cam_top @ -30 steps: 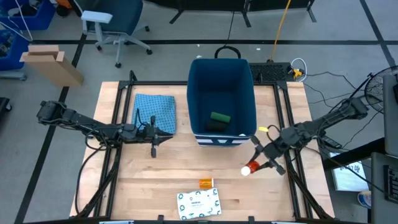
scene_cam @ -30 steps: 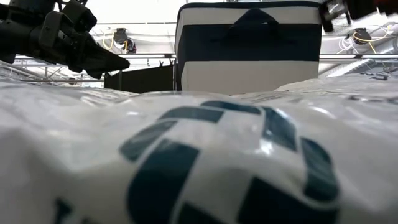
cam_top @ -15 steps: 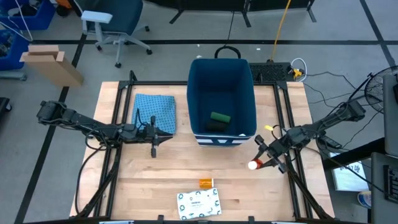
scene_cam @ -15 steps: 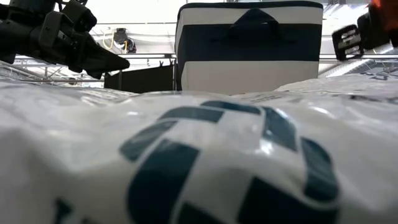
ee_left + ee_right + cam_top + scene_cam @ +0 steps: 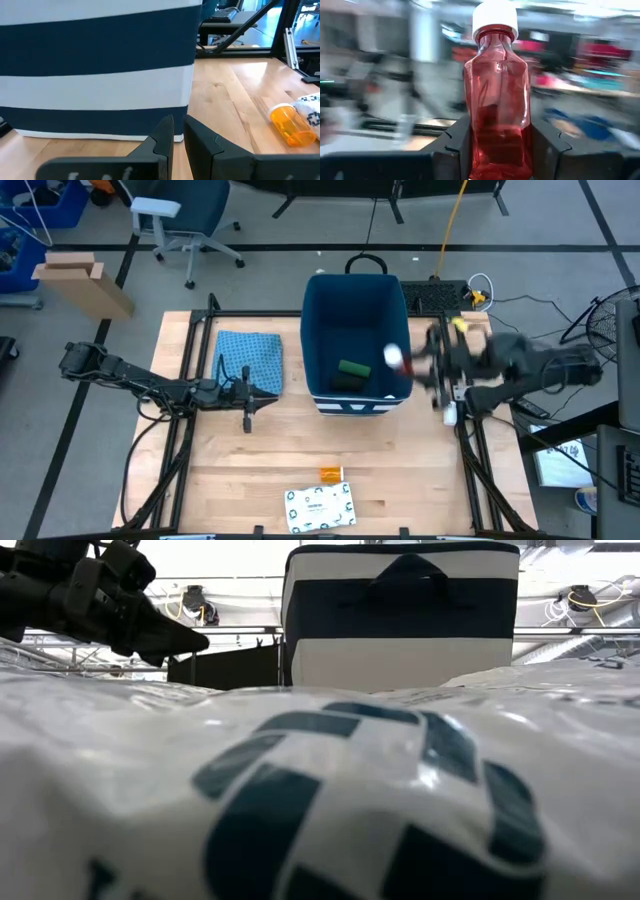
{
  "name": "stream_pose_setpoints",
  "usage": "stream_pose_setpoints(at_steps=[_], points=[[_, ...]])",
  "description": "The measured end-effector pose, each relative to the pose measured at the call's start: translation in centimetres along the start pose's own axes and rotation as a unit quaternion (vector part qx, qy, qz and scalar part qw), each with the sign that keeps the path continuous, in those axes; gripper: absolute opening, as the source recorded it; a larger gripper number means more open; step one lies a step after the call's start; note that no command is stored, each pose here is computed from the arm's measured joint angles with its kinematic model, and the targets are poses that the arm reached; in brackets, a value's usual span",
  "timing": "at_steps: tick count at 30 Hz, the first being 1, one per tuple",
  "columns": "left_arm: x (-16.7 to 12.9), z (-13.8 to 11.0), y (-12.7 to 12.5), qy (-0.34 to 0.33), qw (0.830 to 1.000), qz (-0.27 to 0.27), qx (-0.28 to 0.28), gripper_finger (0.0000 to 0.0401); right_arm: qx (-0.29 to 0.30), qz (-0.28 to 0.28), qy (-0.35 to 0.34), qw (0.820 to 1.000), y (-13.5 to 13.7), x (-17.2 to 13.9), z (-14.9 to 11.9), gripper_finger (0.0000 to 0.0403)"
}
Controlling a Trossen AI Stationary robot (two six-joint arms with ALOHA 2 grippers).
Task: Pick & place medical supplies in basket/bin
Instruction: Put the orange medicine bottle into the blue bin
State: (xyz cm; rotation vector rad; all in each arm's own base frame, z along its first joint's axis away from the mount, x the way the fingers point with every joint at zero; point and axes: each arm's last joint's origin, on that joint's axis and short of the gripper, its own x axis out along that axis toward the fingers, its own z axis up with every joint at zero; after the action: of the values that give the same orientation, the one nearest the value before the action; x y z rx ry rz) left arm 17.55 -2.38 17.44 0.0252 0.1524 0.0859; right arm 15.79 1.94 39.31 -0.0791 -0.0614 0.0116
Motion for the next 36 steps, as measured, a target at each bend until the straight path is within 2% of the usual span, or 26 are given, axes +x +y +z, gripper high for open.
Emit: stream_pose_setpoints(at_steps=[2, 4, 7, 9, 14, 18, 25, 32, 36], points=[[0.0, 0.0, 0.0, -0.001, 1.0, 0.0, 0.0, 0.0047, -0.014, -0.043, 0.038, 0.998, -2.0, 1.1, 2.1, 0.0128], [0.0, 0.1, 0.0, -0.004, 1.0, 0.0, -0.001, 0.0047, -0.018, -0.052, 0.082, 0.995, -4.0, 2.6, 3.3, 0.0128], [0.0, 0.1, 0.0, -0.006, 1.0, 0.0, 0.008, 0.0047, -0.015, -0.058, 0.132, 0.989, -7.1, 5.6, 3.7, 0.0128], [0.0, 0.2, 0.0, -0.008, 1.0, 0.0, 0.017, 0.0047, -0.021, -0.061, 0.172, 0.983, -9.3, 7.6, 2.7, 0.0128], [0.0, 0.1, 0.0, -0.007, 1.0, 0.0, 0.03, 0.0047, -0.033, -0.035, 0.254, 0.966, -13.7, 11.3, -2.3, 0.0128], [0.0, 0.1, 0.0, -0.005, 1.0, 0.0, 0.031, 0.0047, -0.025, 0.0, 0.331, 0.943, -15.1, 13.2, -7.8, 0.0128], [0.0, 0.1, 0.0, -0.003, 1.0, 0.0, 0.025, 0.0047, 0.019, 0.024, 0.42, 0.907, -14.7, 13.5, -16.0, 0.0128], [0.0, 0.1, 0.0, -0.006, 1.0, 0.0, 0.016, 0.0047, 0.036, 0.03, 0.435, 0.899, -13.2, 12.8, -22.4, 0.0128], [0.0, 0.2, 0.0, -0.008, 1.0, 0.0, 0.016, 0.0047, 0.039, 0.034, 0.442, 0.895, -13.0, 12.6, -24.3, 0.0128]])
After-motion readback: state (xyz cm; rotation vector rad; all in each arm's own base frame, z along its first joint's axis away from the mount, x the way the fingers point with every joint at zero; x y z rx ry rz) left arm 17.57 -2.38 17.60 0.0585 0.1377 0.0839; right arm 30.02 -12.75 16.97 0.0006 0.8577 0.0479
